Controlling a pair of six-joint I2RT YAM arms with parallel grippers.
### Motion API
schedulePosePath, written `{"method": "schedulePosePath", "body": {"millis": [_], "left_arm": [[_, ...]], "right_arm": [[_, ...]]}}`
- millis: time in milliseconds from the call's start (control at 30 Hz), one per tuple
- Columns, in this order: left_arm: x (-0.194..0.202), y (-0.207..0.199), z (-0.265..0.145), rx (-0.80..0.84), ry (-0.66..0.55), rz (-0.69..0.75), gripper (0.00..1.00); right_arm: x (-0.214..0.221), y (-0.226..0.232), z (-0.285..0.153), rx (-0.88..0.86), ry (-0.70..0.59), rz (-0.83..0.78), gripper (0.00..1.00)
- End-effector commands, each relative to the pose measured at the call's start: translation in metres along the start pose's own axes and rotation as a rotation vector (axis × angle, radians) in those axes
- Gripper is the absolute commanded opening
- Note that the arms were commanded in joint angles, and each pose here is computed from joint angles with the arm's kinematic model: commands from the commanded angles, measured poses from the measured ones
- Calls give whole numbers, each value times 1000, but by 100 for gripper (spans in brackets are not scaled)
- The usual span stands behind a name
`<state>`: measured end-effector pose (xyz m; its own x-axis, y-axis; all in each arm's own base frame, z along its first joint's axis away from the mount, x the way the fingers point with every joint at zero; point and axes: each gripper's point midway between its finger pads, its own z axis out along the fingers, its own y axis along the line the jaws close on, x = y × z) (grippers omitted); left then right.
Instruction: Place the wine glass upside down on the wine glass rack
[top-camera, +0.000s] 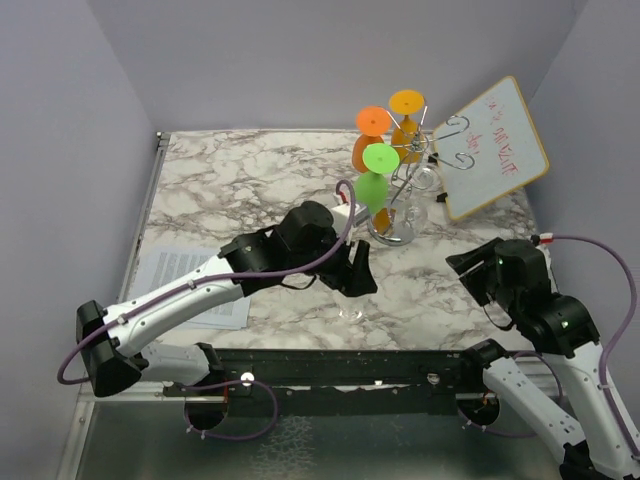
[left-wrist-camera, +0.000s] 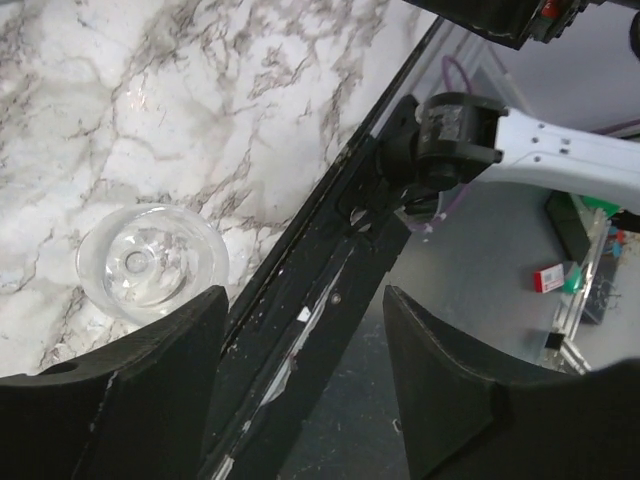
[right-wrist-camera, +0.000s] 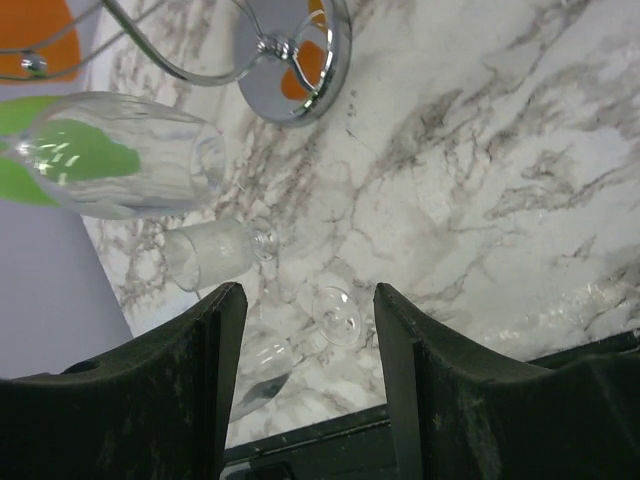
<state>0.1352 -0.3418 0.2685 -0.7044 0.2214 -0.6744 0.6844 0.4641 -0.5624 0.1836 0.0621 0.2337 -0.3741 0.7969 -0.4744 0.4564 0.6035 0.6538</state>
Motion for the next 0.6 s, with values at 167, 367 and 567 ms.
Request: {"method": "schedulePosePath", "body": {"millis": [167,367,567], "left_arm": [[26,18,37,-171,93,61,58],[30,39,46,-298,119,58,52],[22,42,46,-328,105,96,51]], "right_arm": [[47,-20,21,42,163,142,59],[57,-23,30,44,190,158,59],[60,-23,35,55,202,156,59]]}}
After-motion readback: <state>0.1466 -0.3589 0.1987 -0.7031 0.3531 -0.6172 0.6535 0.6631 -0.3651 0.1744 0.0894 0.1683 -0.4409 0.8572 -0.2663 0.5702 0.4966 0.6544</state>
